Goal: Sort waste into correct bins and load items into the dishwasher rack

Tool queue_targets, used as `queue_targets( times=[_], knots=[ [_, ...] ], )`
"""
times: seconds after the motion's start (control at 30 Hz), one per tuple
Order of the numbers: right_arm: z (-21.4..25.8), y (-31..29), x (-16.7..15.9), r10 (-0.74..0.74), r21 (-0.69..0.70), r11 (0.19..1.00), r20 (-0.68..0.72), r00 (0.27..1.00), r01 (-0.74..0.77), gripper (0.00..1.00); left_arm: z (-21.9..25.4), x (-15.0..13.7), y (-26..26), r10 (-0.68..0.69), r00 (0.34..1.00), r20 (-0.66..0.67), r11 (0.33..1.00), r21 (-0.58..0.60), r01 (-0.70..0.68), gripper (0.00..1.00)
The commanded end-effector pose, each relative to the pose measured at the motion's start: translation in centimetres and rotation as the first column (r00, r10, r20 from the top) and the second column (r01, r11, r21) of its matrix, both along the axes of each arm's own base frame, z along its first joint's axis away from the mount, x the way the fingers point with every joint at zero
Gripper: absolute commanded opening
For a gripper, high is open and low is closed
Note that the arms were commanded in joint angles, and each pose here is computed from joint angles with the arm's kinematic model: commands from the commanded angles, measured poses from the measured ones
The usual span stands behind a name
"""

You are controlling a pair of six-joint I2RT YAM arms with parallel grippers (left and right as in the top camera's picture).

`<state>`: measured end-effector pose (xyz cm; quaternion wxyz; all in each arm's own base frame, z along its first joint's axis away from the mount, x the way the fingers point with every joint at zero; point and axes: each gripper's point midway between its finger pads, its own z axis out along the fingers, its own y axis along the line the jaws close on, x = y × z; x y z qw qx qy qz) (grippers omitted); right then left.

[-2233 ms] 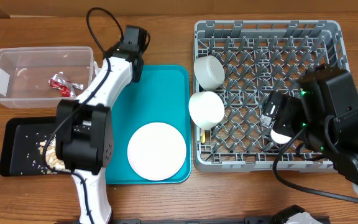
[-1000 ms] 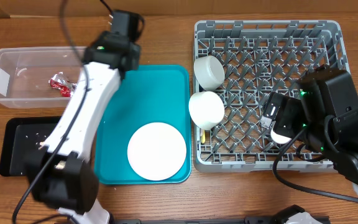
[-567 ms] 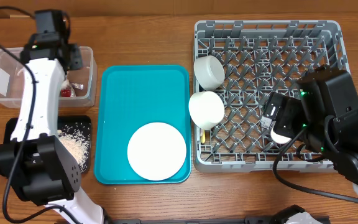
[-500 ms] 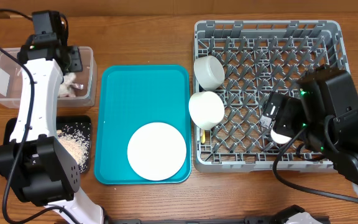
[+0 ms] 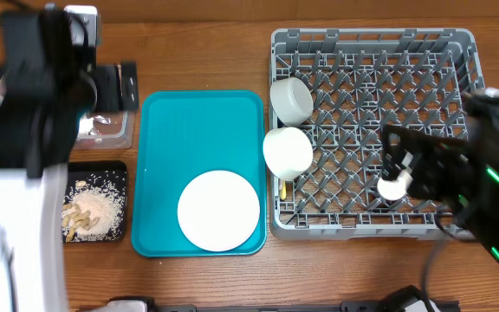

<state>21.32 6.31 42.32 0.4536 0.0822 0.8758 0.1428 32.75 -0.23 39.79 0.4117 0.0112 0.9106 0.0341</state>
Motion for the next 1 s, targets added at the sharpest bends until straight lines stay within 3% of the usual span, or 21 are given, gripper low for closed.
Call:
queue_targets(
  times=[0.0, 0.17, 0.3, 0.6, 0.97],
  knots=[
    [1.7, 0.4, -1.6, 0.091, -0.005, 0.996, 0.085, 0.992, -0.091, 1.0, 2.5, -4.5, -1.6, -0.024, 0.998, 0.063, 0.997, -0.068, 0.028, 1.0],
    [2.3, 0.6, -3.1, 0.13, 0.026, 0.991, 0.112, 0.985, -0.134, 1.0, 3.6, -10.7, -1.5, 0.019, 0.996, 0.091, 0.988, -0.154, -0.005, 1.0],
    [1.8, 0.6, -3.4, 0.138, 0.024, 0.99, 0.09, 0.986, -0.141, 1.0, 3.8, -13.7, -1.1, 0.022, 0.994, 0.108, 0.987, -0.159, -0.004, 1.0],
    [1.8, 0.6, -3.4, 0.138, 0.024, 0.99, 0.09, 0.986, -0.141, 1.0, 2.6, -15.7, -0.8, 0.021, 0.998, 0.055, 0.988, -0.152, -0.012, 1.0],
    [0.1, 0.4, -4.3, 0.148, 0.006, 0.989, 0.012, 0.989, -0.148, 1.0, 2.5, -15.8, -0.8, 0.021, 0.999, 0.047, 0.988, -0.151, -0.014, 1.0]
  ],
)
